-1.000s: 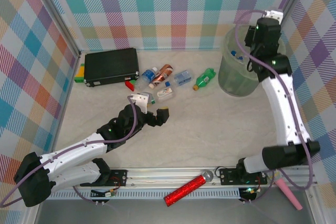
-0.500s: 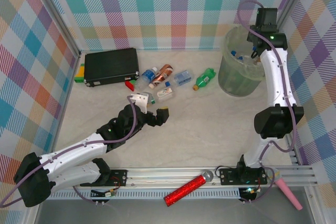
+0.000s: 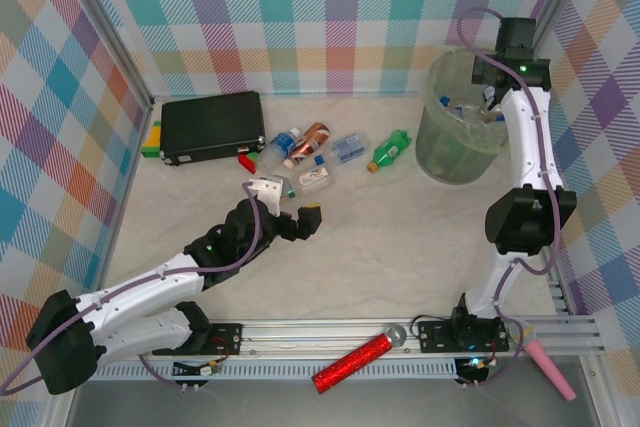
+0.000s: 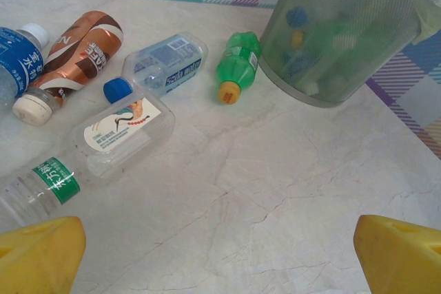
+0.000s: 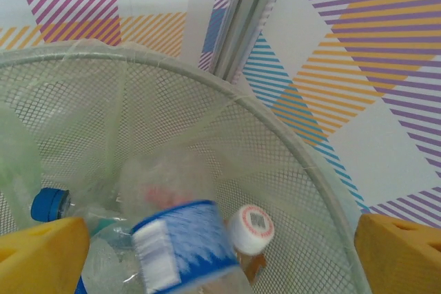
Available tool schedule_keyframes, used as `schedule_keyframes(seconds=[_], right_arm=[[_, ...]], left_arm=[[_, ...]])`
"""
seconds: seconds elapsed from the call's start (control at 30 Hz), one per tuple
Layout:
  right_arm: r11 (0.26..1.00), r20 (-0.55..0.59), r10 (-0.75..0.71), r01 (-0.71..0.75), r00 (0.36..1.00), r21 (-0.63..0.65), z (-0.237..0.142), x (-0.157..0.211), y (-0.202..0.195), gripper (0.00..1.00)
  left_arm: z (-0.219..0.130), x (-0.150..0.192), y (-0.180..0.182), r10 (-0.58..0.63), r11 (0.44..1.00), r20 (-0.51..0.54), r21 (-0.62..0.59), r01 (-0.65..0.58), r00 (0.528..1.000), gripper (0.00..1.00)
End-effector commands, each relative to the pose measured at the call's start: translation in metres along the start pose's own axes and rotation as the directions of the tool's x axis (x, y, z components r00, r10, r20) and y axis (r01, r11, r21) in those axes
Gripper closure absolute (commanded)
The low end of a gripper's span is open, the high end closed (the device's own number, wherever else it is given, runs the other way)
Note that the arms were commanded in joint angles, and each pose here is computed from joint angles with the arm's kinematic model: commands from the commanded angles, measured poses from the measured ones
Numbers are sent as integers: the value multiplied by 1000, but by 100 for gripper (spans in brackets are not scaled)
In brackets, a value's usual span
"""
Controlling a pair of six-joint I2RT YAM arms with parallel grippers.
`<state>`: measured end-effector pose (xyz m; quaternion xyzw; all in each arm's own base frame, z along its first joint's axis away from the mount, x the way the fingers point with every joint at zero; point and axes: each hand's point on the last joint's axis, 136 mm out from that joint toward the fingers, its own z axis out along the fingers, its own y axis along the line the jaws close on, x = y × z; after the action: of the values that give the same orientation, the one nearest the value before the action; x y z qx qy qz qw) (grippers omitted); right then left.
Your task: Put the plastic bottles in the bin
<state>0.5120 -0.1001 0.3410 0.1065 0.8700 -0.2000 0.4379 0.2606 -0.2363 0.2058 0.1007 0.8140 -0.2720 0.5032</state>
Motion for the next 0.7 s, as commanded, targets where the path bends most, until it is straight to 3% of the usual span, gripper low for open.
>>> schedule_keyframes(seconds=[0.0, 0.43, 0.67], right_arm=[[1000, 51, 25, -25, 998, 1, -11, -16, -6, 1], [991, 45, 116, -113, 992, -76, -42, -10, -1, 1], [975, 58, 150, -138, 987, -176, -83, 8, 25, 1]], left_arm=[[1, -3, 5, 9, 1000, 19, -19, -8, 1000, 0], [2, -2, 5, 10, 1000, 13, -20, -10, 1000, 0], [3, -1, 4, 8, 1000, 9, -16, -7, 1000, 0]])
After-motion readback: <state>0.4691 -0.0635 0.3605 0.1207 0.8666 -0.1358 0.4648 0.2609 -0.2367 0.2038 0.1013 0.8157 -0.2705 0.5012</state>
